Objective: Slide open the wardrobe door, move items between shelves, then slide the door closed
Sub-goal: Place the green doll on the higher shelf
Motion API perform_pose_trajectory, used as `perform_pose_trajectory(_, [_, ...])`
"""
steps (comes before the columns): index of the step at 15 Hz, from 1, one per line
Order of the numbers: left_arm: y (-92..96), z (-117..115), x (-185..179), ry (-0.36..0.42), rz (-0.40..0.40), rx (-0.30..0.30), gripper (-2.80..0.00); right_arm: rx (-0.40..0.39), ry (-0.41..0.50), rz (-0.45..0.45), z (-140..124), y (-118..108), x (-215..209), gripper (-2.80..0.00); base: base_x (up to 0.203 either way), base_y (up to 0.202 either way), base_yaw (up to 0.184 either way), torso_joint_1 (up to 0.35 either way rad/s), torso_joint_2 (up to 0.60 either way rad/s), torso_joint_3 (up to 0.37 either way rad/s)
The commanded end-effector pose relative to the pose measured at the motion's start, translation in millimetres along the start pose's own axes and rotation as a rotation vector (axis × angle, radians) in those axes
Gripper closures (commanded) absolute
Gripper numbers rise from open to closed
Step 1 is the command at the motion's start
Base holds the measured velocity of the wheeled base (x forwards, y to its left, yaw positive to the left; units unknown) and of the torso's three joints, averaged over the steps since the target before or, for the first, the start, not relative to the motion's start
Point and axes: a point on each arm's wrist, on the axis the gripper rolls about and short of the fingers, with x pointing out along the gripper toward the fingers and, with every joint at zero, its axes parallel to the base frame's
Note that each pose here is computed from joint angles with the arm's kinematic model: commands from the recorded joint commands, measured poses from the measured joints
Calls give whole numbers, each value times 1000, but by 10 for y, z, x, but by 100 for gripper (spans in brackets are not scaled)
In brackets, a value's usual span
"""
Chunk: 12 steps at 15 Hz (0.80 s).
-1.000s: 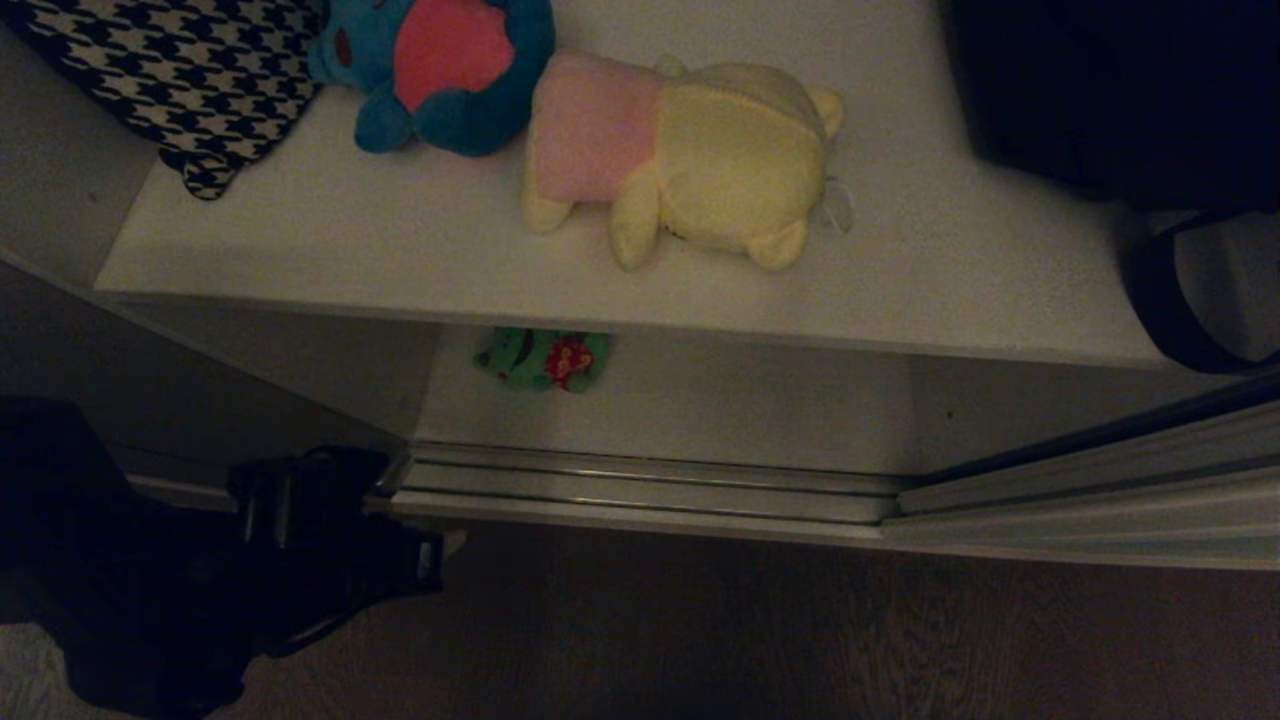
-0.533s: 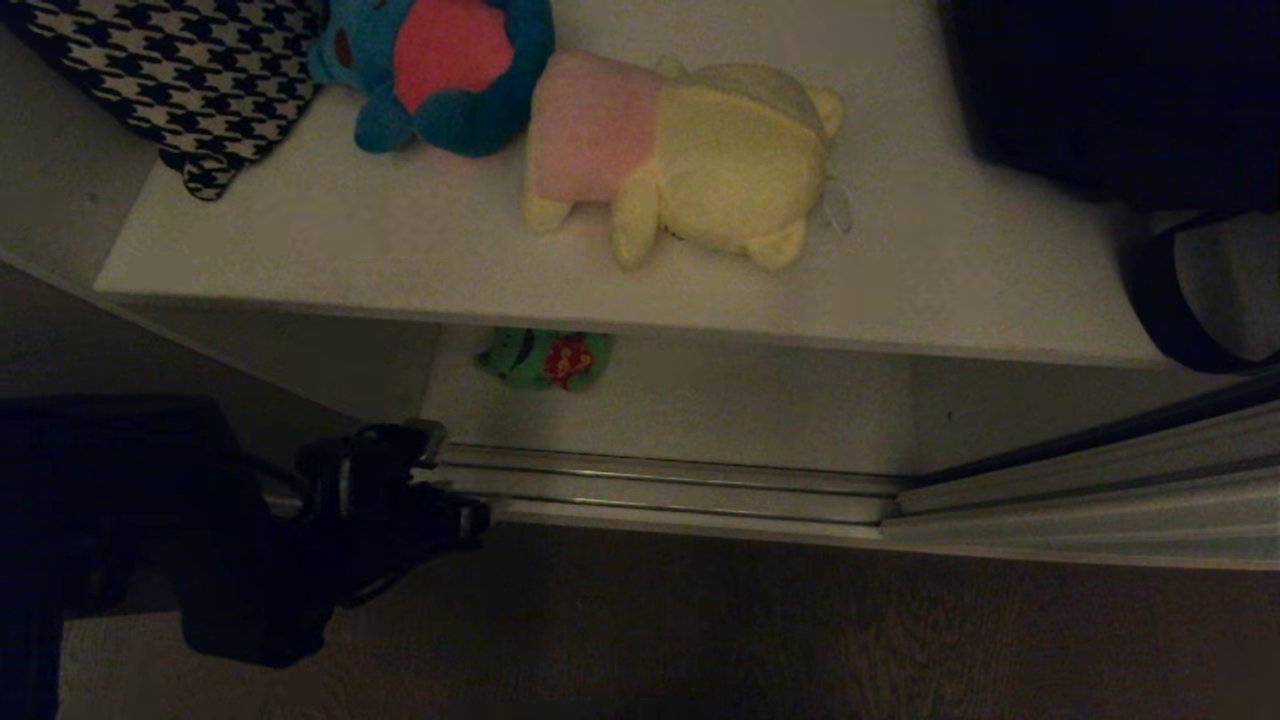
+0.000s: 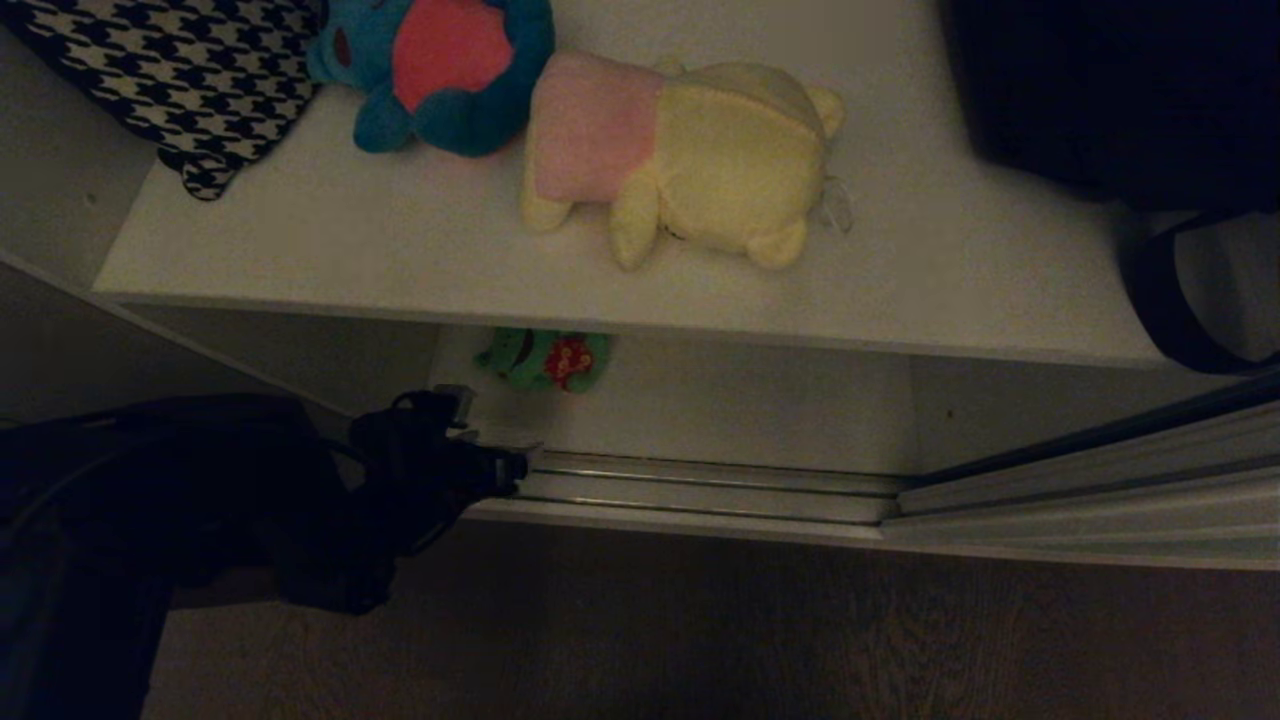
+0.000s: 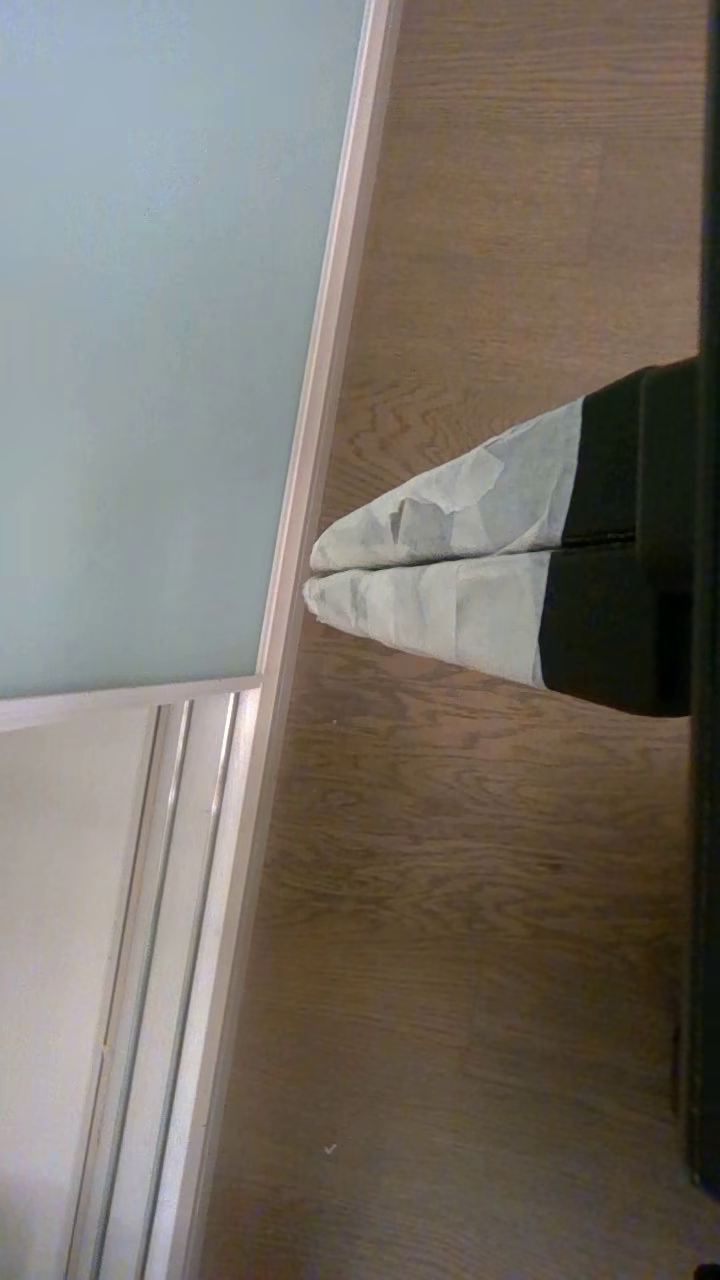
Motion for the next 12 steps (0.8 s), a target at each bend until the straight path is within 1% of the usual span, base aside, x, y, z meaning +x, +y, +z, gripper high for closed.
perform_pose_trajectory(1, [-6,15,111,-33,-7,-4,-280,0,-1,1,0,0,-1,0,0,0,0,0,0,0])
perform_pose_trajectory(3, [-3,87,269,-90,-8,0,-280,0,1,-1,-2,0,0,0,0,0,0,0,0,0])
perform_pose_trajectory(5, [6,93,400,-117,-8,0,-280,0,-1,1,0,0,0,0,0,0,0,0,0,0])
perform_pose_trajectory(7, [12,75,467,-107,-11,0,-280,0,1,1,-2,0,0,0,0,0,0,0,0,0])
perform_pose_trajectory(9, [24,69,594,-113,-12,1,-280,0,0,1,0,0,0,0,0,0,0,0,0,0])
perform_pose_trajectory(11, [28,26,683,-83,-14,0,-280,0,1,1,-2,0,0,0,0,0,0,0,0,0])
perform_pose_trajectory(12, [29,43,698,-79,-13,0,-280,0,0,1,0,0,0,0,0,0,0,0,0,0])
